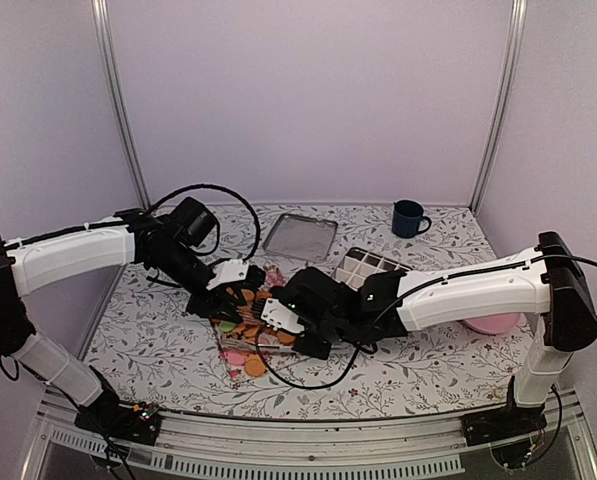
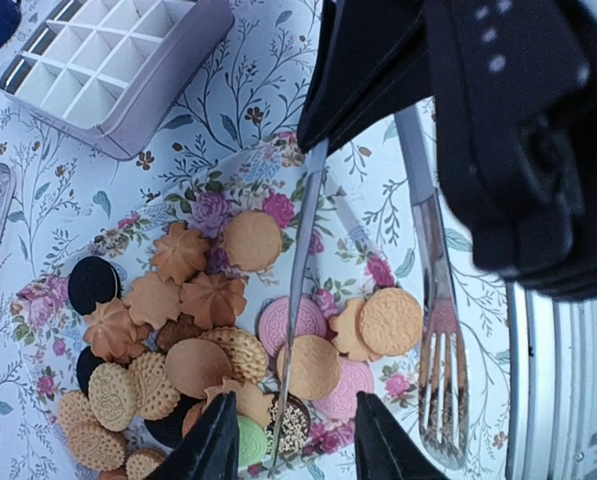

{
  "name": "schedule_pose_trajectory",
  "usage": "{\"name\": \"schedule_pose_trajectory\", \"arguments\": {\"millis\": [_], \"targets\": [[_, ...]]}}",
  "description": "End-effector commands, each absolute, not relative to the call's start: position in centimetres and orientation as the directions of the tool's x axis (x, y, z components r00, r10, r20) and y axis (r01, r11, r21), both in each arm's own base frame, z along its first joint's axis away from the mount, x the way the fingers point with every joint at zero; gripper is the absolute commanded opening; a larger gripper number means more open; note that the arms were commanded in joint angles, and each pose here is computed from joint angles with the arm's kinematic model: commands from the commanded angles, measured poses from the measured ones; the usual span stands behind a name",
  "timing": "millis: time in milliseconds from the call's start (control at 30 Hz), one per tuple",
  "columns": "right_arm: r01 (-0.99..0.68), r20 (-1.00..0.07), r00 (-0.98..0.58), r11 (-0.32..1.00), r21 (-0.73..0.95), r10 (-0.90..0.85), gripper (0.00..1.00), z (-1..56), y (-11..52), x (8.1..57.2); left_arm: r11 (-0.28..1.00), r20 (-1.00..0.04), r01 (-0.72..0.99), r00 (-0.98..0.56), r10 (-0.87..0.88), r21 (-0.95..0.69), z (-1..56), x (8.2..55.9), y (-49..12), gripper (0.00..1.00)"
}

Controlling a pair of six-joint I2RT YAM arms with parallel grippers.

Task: Pack the cookies
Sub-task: Pass from the right arm to the left

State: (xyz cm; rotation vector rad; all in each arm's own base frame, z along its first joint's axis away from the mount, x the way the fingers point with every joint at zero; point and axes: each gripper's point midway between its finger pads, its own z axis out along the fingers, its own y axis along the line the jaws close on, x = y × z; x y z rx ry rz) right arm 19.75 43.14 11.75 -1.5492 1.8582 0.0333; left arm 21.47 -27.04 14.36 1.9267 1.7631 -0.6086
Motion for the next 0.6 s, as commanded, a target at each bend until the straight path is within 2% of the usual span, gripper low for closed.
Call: {"name": "schedule_pose_trajectory", "arguments": {"millis": [0, 200, 433, 567], "targets": [[-0.855, -0.549, -0.015, 0.296, -0.427, -0.835, 0.0, 13.2, 44.28, 19.99, -0.097, -0.597, 0.994, 0.103, 0.796, 0.043, 13.75, 20.97, -27.13, 0.4], [-0.851, -0.552, -0.008, 0.296, -0.434, -0.834, 0.0, 13.5, 44.6, 20.06, -0.091, -0.594, 0.995, 0.099, 0.798, 0.043, 13.28, 20.83, -26.96, 0.36], [-0.847, -0.556, -0.003, 0.298, -0.441, -0.831, 0.0, 13.82, 45.1, 20.14, -0.096, -0.596, 0.993, 0.117, 0.795, 0.066, 13.26, 20.95, -27.49, 0.05], [-0.847, -0.553, -0.003, 0.296, -0.442, -0.833, 0.0, 13.7, 45.24, 20.1, -0.099, -0.601, 0.993, 0.12, 0.79, 0.068, 13.45, 20.84, -27.64, 0.0]]}}
